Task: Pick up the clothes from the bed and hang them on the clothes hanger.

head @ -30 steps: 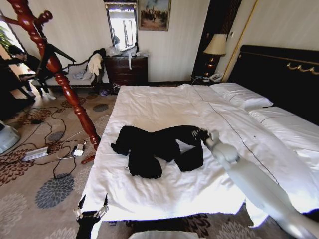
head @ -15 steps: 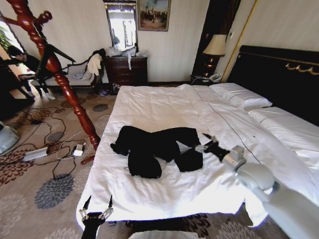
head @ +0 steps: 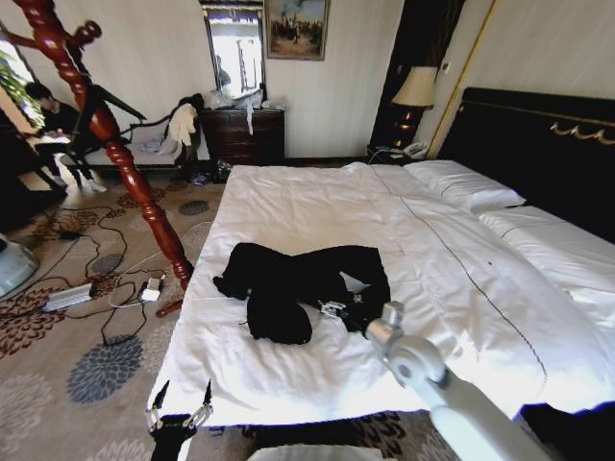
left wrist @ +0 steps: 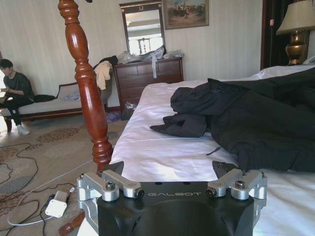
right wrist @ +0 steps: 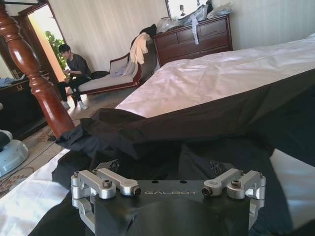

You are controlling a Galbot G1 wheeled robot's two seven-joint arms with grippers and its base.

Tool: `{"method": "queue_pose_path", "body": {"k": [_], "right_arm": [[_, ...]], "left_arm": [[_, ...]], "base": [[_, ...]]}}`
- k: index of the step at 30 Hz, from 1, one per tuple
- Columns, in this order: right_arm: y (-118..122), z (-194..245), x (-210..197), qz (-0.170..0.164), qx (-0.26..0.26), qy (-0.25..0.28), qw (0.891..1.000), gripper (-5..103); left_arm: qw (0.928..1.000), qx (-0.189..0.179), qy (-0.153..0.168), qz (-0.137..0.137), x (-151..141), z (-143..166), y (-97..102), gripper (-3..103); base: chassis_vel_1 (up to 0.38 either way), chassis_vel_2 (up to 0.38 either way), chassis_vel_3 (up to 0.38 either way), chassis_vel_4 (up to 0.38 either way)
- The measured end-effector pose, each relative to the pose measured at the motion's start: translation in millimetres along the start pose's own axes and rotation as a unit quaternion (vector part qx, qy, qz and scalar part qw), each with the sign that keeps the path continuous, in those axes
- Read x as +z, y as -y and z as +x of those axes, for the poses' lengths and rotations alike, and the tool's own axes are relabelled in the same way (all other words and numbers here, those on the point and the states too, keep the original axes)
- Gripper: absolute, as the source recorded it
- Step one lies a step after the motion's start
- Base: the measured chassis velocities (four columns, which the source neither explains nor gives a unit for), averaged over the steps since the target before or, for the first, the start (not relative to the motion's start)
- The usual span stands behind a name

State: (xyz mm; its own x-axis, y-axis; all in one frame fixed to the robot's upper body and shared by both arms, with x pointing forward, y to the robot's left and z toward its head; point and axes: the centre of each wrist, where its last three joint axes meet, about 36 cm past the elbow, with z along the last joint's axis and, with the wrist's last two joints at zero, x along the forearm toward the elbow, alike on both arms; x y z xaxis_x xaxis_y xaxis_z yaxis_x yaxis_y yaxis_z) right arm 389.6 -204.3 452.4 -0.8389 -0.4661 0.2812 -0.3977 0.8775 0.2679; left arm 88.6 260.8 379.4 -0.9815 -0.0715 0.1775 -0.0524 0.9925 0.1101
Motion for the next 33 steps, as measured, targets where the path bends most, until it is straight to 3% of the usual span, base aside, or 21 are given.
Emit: {"method": "queue_pose_path", "body": {"k": [14, 20, 26, 33], "right_arm": [[-28, -67, 25, -0.018, -0.001, 0.010, 1.000, 100], [-39, -87, 33, -0.001, 0.003, 0.016, 1.000, 100], [-35, -103, 46, 0.040, 0.020, 0.023, 0.999, 100], [-32, -120, 46, 0.041, 0.038, 0.024, 0.998, 101]], "left_arm": [[0.9999, 0.000, -0.008, -0.008, 0, 4, 1.8, 100], [0.9999, -0.001, -0.010, -0.009, 1, 5, 2.2, 100], [0.9999, -0.004, -0.010, -0.012, 0, 5, -1.0, 100], [0.9999, -0.005, -0.010, -0.012, 1, 5, -2.4, 100]], "base": [[0.000, 0.000, 0.000, 0.000], [0.000, 0.000, 0.000, 0.000], [0.000, 0.000, 0.000, 0.000], [0.000, 0.000, 0.000, 0.000]]}}
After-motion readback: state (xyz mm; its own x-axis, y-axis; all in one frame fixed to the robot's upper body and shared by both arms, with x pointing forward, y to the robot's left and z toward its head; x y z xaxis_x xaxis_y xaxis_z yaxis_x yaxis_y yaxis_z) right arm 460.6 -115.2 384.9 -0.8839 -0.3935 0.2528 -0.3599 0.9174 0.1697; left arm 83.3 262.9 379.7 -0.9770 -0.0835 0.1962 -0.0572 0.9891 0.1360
